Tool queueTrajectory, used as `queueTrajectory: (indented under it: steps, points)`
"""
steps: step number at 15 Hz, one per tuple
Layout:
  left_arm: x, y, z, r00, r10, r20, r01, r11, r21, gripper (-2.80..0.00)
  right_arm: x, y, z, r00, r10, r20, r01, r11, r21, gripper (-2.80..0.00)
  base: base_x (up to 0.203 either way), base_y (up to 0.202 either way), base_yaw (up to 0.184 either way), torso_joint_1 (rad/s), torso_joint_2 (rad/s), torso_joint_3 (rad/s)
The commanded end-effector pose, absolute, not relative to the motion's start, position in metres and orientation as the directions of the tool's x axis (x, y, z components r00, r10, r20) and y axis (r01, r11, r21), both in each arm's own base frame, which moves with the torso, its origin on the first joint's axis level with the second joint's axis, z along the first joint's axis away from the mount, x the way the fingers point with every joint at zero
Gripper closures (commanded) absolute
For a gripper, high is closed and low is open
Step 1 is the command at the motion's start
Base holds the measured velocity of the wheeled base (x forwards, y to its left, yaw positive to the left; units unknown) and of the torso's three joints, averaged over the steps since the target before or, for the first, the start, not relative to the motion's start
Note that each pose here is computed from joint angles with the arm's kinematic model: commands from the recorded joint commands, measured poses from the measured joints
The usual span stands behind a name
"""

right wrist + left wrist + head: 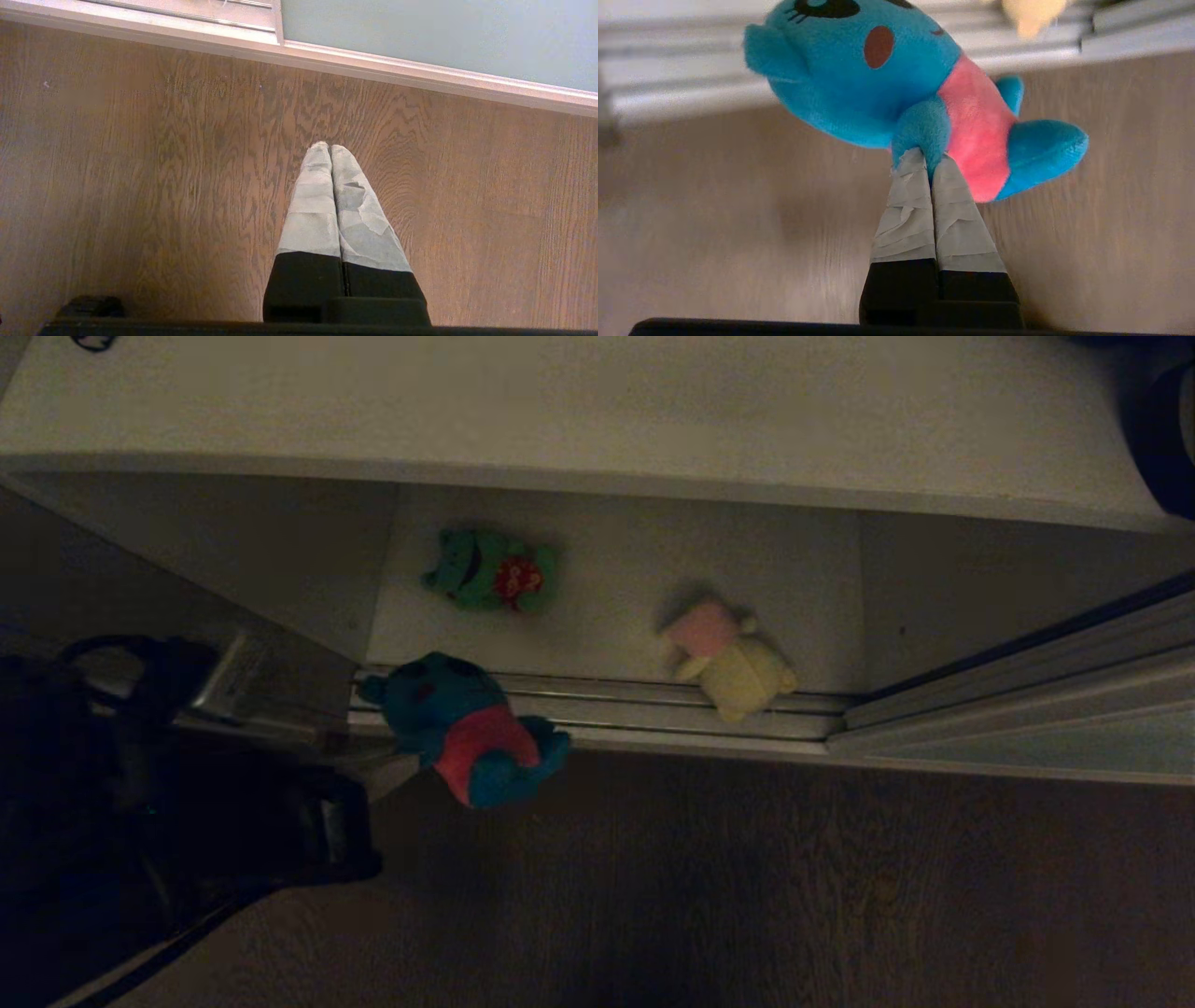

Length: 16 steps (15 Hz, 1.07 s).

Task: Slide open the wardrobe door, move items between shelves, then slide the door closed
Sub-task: Place the blue doll on the higher shelf

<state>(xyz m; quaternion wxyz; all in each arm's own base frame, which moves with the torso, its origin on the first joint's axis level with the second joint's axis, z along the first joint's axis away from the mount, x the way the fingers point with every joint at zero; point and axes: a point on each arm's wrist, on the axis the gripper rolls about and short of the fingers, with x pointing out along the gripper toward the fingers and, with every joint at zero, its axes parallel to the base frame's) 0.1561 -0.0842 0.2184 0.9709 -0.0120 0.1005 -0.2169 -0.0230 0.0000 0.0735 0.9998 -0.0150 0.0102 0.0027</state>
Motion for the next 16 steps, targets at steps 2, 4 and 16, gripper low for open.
queueTrajectory:
  steps: [2, 4, 16]
  points:
    - [0.105, -0.056, 0.229, 0.887, -0.418, -0.198, 0.411, 0.908, -0.076, 0.00, -0.023, 0.000, 0.074, 1.000, 0.006, -0.020, -0.007, 1.000, -0.031, 0.00, 0.000, 0.000, 0.000, 0.000, 0.00, 0.000]
    - [0.084, -0.044, 0.231, 0.888, -0.417, -0.192, 0.409, 0.909, -0.083, 0.00, -0.023, 0.000, 0.073, 1.000, 0.006, -0.021, -0.007, 1.000, -0.031, 0.00, 0.000, 0.000, 0.000, 0.000, 0.00, 0.000]
    - [0.042, -0.019, 0.235, 0.917, -0.384, -0.107, 0.376, 0.922, -0.086, 0.00, -0.023, 0.000, 0.073, 1.000, 0.006, -0.020, -0.007, 1.000, -0.031, 0.00, -0.008, 0.000, 0.000, 0.000, 0.00, 0.000]
